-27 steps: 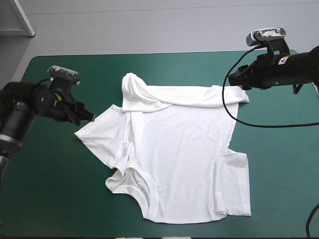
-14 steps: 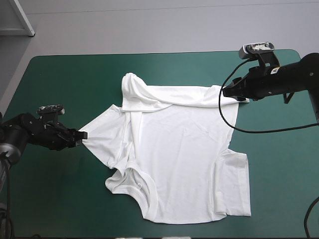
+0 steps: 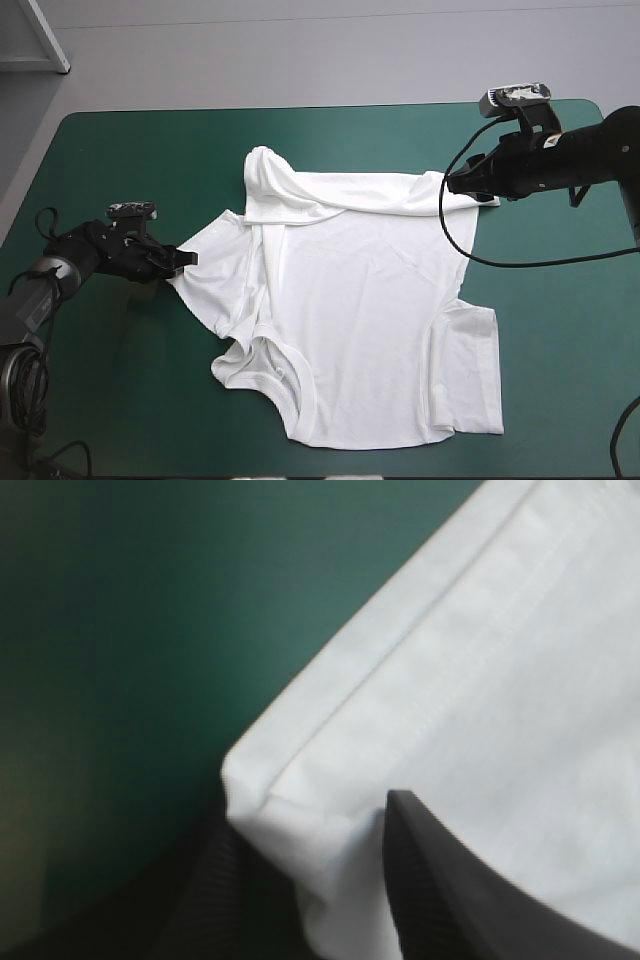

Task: Fold the cloth

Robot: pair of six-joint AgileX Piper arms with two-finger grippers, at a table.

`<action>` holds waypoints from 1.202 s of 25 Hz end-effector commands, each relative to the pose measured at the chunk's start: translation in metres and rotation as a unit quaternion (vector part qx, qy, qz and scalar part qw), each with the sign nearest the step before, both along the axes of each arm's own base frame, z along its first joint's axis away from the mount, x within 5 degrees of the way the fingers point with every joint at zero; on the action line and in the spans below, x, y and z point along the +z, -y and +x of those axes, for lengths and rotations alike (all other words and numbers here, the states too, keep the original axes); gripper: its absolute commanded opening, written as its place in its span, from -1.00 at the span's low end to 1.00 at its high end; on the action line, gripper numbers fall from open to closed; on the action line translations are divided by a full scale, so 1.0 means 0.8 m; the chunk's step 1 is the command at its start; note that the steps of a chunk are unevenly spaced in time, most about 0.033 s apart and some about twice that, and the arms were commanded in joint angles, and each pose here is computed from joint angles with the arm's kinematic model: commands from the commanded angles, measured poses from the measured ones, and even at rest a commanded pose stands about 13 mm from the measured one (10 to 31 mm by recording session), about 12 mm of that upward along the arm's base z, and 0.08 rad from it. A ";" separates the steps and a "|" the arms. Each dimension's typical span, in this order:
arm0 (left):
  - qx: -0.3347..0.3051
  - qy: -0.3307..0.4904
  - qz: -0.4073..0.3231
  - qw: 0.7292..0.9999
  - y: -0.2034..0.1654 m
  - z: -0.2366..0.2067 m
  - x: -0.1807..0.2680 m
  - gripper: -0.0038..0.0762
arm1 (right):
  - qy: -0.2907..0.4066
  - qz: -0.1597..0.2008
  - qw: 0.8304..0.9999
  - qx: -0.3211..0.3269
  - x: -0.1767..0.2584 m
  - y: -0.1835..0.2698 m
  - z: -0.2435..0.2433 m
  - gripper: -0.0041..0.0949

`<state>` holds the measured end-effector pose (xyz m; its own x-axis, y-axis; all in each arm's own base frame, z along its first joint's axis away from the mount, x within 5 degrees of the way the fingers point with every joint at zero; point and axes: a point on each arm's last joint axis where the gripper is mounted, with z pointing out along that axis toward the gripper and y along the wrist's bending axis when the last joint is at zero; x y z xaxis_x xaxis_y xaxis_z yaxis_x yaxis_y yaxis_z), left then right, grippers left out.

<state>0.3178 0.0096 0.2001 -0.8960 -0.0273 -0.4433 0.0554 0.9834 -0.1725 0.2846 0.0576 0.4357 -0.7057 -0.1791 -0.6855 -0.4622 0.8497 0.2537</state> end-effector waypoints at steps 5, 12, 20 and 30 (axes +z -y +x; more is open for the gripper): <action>-0.030 -0.010 -0.009 0.999 0.015 -0.002 0.001 -0.85 | 0.044 -0.019 0.999 -0.022 0.023 0.007 -0.021 -0.22; -0.037 -0.011 -0.008 0.999 0.015 -0.003 0.001 -0.85 | -0.040 -0.072 0.993 0.087 -0.056 -0.051 -0.096 -0.31; -0.038 -0.019 -0.023 0.999 0.018 -0.004 0.001 -0.85 | -0.182 -0.176 0.952 0.170 -0.173 -0.093 -0.165 -0.31; -0.050 -0.015 -0.042 0.998 0.023 -0.004 0.002 -0.85 | -0.196 -0.179 0.956 0.121 -0.223 -0.099 -0.178 0.22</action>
